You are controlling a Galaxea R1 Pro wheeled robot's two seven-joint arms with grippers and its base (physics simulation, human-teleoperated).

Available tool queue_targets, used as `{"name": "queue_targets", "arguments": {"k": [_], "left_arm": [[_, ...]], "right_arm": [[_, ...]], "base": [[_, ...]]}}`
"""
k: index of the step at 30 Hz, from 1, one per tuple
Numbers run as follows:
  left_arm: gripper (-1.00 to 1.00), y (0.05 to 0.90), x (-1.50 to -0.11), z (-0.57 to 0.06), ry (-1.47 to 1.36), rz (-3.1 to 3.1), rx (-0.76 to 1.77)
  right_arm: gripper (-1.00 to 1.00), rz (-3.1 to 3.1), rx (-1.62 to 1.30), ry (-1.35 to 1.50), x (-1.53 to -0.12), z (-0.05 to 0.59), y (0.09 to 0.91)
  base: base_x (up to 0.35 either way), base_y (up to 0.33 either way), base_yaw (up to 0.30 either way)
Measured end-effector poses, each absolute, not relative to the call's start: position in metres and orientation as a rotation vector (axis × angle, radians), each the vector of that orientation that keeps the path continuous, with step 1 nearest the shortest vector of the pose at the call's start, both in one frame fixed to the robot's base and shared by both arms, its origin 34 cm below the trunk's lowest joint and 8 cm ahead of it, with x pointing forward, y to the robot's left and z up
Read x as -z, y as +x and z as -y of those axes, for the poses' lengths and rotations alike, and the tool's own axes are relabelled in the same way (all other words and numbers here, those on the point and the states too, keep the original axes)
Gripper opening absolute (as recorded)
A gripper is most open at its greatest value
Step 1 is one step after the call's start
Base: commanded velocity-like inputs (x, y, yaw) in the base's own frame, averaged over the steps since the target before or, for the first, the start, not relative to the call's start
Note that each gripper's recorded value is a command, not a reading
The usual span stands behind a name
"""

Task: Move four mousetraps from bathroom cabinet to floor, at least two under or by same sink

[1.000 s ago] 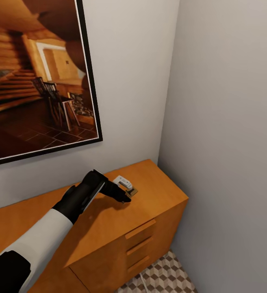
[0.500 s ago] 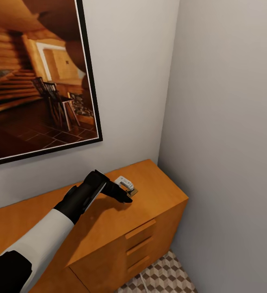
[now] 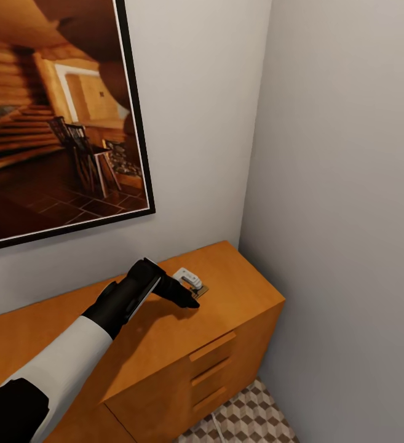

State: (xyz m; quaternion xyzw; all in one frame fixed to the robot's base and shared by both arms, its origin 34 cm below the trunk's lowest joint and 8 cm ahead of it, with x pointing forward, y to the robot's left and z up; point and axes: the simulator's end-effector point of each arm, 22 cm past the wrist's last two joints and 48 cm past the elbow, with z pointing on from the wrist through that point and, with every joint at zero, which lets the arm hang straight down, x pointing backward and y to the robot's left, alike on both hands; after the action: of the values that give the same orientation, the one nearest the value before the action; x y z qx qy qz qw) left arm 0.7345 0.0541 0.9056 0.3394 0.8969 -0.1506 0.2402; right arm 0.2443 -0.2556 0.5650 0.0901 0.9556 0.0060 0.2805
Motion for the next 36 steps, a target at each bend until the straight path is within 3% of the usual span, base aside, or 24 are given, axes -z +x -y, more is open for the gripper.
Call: {"name": "queue_targets", "arguments": {"k": [36], "left_arm": [[1.00, 0.7393, -0.8984, -0.0630, 0.916, -2.467, 0.335]], "right_arm": [[1.00, -2.561, -0.015, 0.241, -0.5651, 0.2565, 0.2443]], "base": [[0.000, 0.000, 0.000]]}}
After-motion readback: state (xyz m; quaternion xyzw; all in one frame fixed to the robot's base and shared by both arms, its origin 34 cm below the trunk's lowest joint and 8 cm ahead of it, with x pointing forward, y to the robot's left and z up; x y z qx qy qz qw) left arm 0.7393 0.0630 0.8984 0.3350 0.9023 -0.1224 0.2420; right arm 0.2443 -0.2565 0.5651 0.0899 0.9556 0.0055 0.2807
